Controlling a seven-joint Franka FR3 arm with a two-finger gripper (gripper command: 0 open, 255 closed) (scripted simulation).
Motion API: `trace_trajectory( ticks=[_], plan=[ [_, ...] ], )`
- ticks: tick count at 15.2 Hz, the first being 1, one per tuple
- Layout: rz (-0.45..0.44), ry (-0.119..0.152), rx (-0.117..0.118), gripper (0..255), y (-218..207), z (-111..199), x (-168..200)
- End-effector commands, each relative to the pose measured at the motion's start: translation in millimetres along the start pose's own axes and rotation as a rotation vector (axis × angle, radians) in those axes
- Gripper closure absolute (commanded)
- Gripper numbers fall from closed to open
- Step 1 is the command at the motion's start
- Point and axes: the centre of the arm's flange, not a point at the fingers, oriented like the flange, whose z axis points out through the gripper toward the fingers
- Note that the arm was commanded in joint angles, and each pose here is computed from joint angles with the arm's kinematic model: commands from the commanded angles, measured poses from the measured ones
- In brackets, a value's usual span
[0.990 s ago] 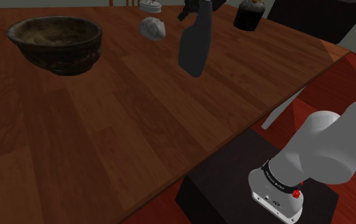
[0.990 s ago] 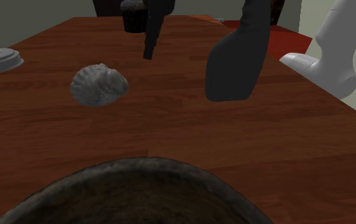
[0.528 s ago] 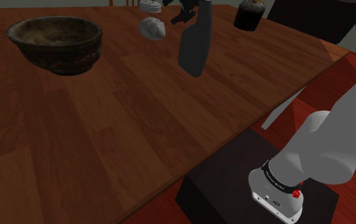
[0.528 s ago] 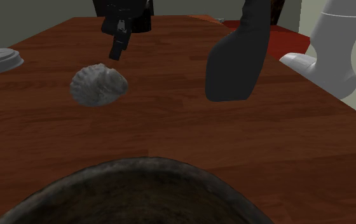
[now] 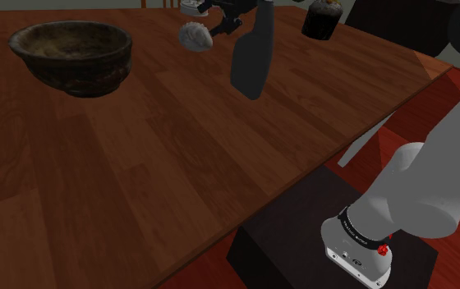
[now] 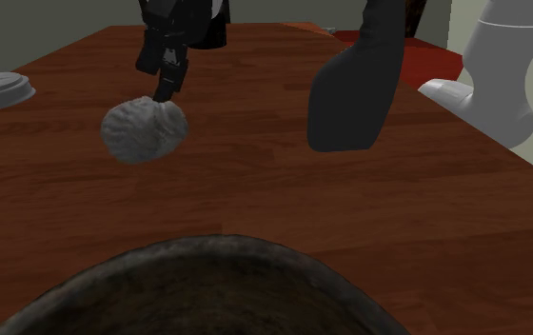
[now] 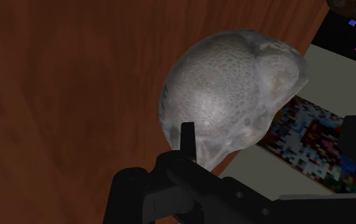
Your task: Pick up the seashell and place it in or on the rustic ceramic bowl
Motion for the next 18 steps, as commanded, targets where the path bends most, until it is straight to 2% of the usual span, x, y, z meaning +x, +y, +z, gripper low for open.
trace_trajectory(
  ticks=[1, 6, 7, 16, 17, 18],
  plan=[
    [0.000, 0.000, 0.000, 0, -0.2, 2.3, 0.1],
    [0.000, 0.000, 0.000, 0, -0.2, 2.3, 0.1],
    [0.000, 0.000, 0.000, 255, -0.2, 2.2, -0.1],
    [0.000, 0.000, 0.000, 255, -0.4, 2.6, 0.2],
    [0.000, 0.000, 0.000, 0, -0.4, 2.6, 0.2],
    [0.070, -0.042, -0.001, 0, 1.1, 6.1, 19.4]
  ],
)
